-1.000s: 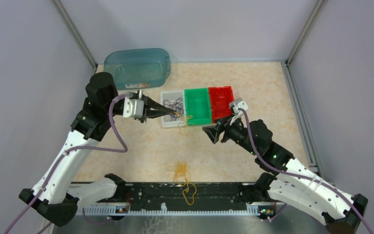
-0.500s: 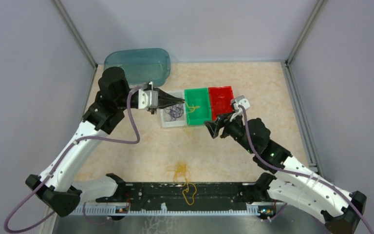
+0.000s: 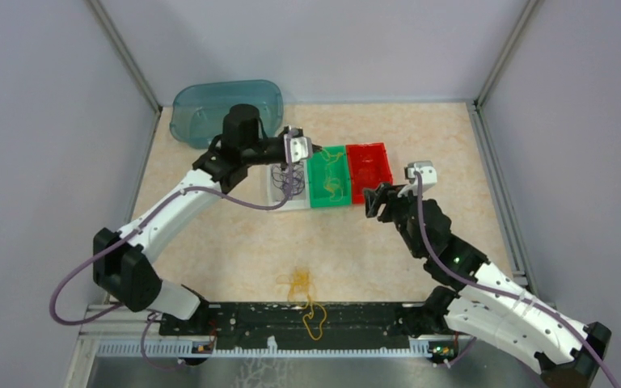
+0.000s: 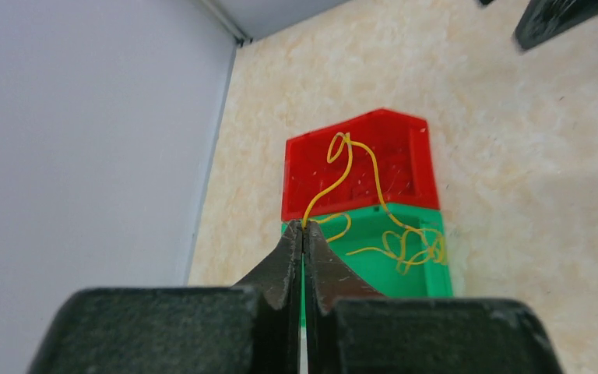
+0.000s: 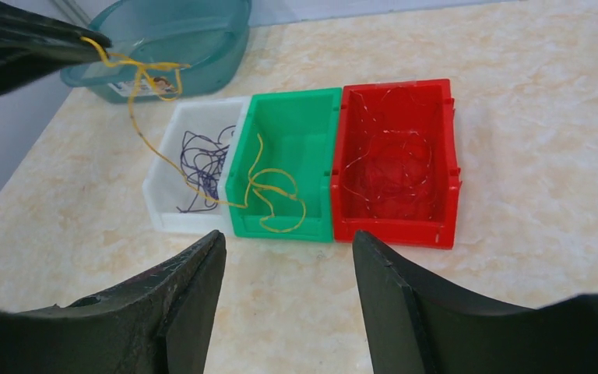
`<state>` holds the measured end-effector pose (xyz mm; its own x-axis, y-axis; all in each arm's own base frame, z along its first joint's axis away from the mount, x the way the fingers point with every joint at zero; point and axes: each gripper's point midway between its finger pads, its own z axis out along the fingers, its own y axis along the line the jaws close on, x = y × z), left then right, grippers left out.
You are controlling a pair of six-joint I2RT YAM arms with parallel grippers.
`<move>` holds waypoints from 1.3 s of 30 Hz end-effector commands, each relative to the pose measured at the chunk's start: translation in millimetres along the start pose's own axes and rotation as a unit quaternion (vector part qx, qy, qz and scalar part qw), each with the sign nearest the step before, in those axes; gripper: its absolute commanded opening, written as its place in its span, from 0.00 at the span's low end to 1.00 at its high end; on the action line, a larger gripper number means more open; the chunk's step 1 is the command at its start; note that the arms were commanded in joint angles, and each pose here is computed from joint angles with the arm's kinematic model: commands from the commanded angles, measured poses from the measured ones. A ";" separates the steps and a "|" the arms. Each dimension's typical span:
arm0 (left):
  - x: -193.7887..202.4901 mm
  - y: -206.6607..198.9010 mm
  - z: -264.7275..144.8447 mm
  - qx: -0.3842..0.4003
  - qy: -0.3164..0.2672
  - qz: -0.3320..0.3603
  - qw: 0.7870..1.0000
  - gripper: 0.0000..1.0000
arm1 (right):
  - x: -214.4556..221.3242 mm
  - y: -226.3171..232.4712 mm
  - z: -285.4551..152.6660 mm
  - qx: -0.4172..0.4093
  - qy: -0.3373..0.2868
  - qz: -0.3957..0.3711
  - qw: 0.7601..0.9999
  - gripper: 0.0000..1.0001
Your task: Untangle the cables
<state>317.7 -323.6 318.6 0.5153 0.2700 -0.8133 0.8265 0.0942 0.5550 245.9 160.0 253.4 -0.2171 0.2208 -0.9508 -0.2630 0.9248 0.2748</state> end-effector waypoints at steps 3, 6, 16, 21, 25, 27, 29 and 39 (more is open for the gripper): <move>42.7 32.8 24.7 -0.039 0.043 0.054 0.997 0.00 | -15.0 -13.3 -8.2 0.028 -0.031 0.023 0.999 0.61; 57.6 35.5 33.1 -0.043 0.052 0.051 0.996 0.00 | -13.1 -14.1 -9.7 0.027 -0.027 0.021 0.999 0.60; 81.0 65.1 45.6 -0.087 0.077 0.052 0.992 0.00 | -7.0 -12.6 -7.7 0.024 -0.016 0.015 0.999 0.59; 78.4 94.3 48.4 -0.117 0.080 0.079 0.987 0.00 | -4.2 -10.6 -4.7 0.022 -0.012 0.013 1.000 0.58; 79.3 103.7 49.0 -0.122 0.084 0.089 0.985 0.00 | -2.7 -10.3 -4.7 0.021 -0.008 0.012 1.000 0.58; 81.9 100.5 49.2 -0.116 0.087 0.093 0.985 0.00 | -1.8 -11.1 -5.2 0.022 -0.007 0.012 1.000 0.58; 88.6 92.8 49.4 -0.103 0.095 0.093 0.986 0.00 | -0.7 -11.8 -5.5 0.023 -0.006 0.011 1.000 0.58; 151.9 9.0 49.9 -0.004 0.187 0.029 0.982 0.00 | 2.8 -12.8 -5.4 0.025 -0.001 0.012 1.000 0.58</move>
<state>434.0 -331.9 235.4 0.4988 0.5368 -0.6805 0.7367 0.1511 0.6592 242.4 147.7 243.3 -0.2348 0.2163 -0.9477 -0.2151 0.9392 0.2676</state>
